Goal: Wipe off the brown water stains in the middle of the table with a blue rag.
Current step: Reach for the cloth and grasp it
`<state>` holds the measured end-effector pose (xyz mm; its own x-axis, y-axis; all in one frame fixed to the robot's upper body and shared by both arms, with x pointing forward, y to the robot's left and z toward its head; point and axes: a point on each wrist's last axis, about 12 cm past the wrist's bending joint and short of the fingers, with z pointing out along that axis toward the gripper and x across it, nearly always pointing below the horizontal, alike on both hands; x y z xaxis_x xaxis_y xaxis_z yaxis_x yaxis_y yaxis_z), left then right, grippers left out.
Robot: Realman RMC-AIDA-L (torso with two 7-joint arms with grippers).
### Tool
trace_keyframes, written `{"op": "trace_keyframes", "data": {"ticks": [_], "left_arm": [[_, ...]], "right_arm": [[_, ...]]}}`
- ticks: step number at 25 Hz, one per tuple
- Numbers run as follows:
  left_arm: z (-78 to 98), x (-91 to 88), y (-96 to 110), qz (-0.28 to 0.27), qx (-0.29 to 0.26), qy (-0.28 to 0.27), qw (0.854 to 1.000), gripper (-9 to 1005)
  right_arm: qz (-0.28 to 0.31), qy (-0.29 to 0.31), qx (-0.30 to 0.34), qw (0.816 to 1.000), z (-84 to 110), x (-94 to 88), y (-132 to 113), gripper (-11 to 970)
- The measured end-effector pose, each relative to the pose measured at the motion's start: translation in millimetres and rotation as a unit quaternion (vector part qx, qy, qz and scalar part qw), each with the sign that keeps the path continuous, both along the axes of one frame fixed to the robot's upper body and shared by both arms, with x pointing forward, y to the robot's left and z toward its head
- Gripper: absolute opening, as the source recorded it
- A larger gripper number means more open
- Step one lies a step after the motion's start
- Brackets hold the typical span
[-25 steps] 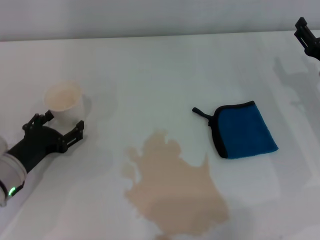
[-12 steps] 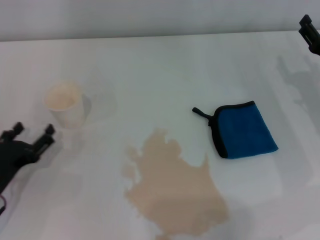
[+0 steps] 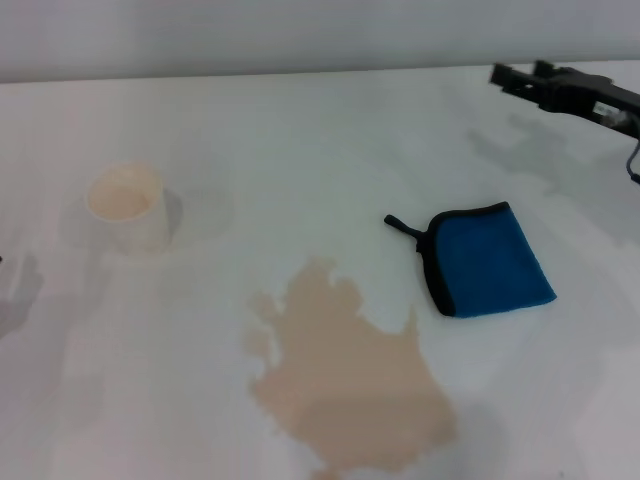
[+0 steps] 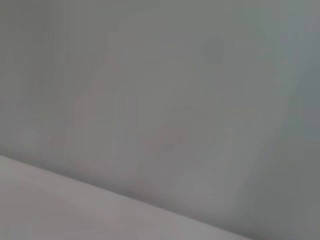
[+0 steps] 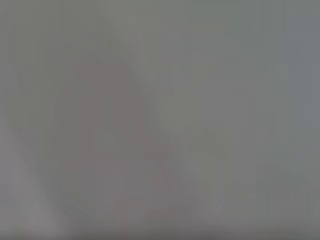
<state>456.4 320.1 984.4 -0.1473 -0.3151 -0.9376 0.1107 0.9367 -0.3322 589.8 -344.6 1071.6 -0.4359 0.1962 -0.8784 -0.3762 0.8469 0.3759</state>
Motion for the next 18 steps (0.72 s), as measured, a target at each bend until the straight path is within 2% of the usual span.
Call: {"op": "trace_keyframes", "data": {"ticks": [6, 8, 10, 11, 18], "left_arm": [[5.4, 9.9, 1, 0.007, -0.001, -0.013, 1.0, 892], [7.7, 13.8, 1, 0.006, 0.0, -0.018, 1.0, 892], [9.5, 16.9, 2, 0.009, 0.0, -0.021, 1.0, 893], [10.5, 18.6, 3, 0.012, 0.0, -0.024, 1.0, 893], [11.0, 26.0, 4, 0.022, 0.001, -0.018, 1.0, 892]], "right_arm": [[0.106, 0.077, -0.063, 0.989, 36.2, 25.8, 7, 845], [0.147, 0.117, -0.093, 0.978, 46.9, 34.1, 15, 845], [0.197, 0.169, -0.146, 0.955, 59.8, 43.5, 30, 845], [0.197, 0.169, -0.146, 0.955, 59.8, 43.5, 30, 845], [0.269, 0.248, -0.297, 0.882, 85.8, 50.1, 79, 845]]}}
